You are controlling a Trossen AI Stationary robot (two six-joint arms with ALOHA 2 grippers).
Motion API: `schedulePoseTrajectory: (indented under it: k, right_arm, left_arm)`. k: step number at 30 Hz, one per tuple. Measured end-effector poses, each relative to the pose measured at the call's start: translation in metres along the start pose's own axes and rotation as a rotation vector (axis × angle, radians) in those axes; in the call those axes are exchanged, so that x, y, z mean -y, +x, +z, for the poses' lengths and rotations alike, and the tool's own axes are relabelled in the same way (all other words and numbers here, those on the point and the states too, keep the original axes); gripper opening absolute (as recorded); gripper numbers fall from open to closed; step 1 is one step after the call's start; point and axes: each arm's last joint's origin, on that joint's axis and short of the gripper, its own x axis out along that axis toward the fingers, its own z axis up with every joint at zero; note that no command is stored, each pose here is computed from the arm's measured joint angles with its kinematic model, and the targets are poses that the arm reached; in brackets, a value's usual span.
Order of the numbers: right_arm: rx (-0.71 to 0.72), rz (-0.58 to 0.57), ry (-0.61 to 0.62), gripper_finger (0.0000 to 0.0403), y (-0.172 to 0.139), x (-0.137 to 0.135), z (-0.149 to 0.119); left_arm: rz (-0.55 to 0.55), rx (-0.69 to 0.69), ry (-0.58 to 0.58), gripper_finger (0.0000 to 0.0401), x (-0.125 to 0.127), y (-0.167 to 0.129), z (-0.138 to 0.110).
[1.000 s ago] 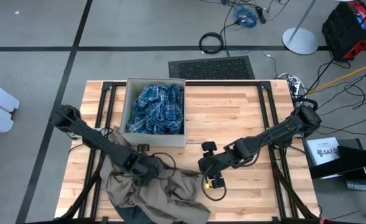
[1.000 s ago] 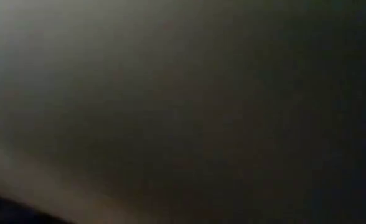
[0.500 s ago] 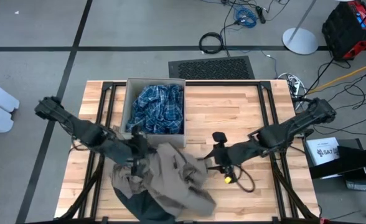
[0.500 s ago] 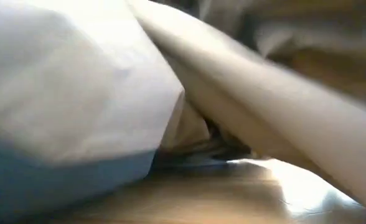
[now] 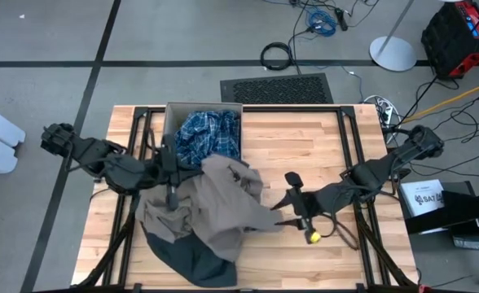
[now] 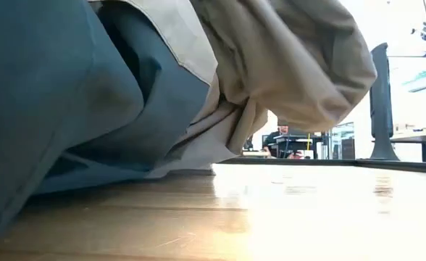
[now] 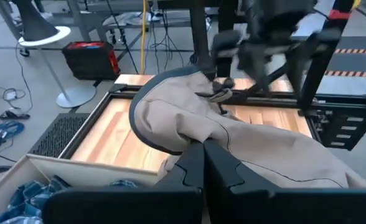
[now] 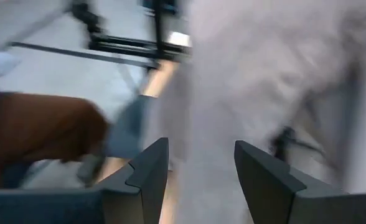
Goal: Sort clothes
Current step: Put the brown jacket into the white laundry bin
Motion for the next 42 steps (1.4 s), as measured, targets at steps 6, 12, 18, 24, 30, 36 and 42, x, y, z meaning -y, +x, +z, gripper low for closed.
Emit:
schedulePoseTrajectory:
  k: [6, 12, 18, 24, 30, 36, 42]
  right_arm:
    - [-0.073, -0.156, 0.016, 0.0171, 0.028, 0.002, -0.012]
    - [-0.177, -0.158, -0.007, 0.0171, 0.06, -0.005, -0.029]
    - [-0.22, -0.207, 0.015, 0.0171, 0.09, 0.0, -0.041]
    - [-0.189, -0.369, 0.012, 0.013, 0.114, 0.014, -0.046]
    - [-0.179, -0.375, -0.035, 0.001, 0.098, 0.016, -0.037]
    - [-0.046, -0.642, -0.128, 0.0001, 0.019, 0.009, 0.007]
    - [0.207, -0.918, -0.22, 0.0, -0.081, 0.009, 0.057]
  left_arm:
    - [0.005, -0.001, -0.001, 0.0, -0.002, 0.001, 0.001]
    - [0.033, -0.003, -0.013, 0.0, -0.01, 0.005, 0.002]
    - [0.021, -0.004, -0.004, 0.0, -0.015, 0.007, 0.004]
    - [0.031, -0.009, -0.006, 0.0, -0.018, 0.008, 0.004]
    - [0.028, -0.006, -0.014, 0.0, -0.018, 0.008, 0.004]
    - [-0.08, 0.128, -0.042, 0.0, -0.01, 0.012, 0.019]
    - [-0.115, 0.429, -0.012, 0.0, -0.007, 0.01, 0.049]
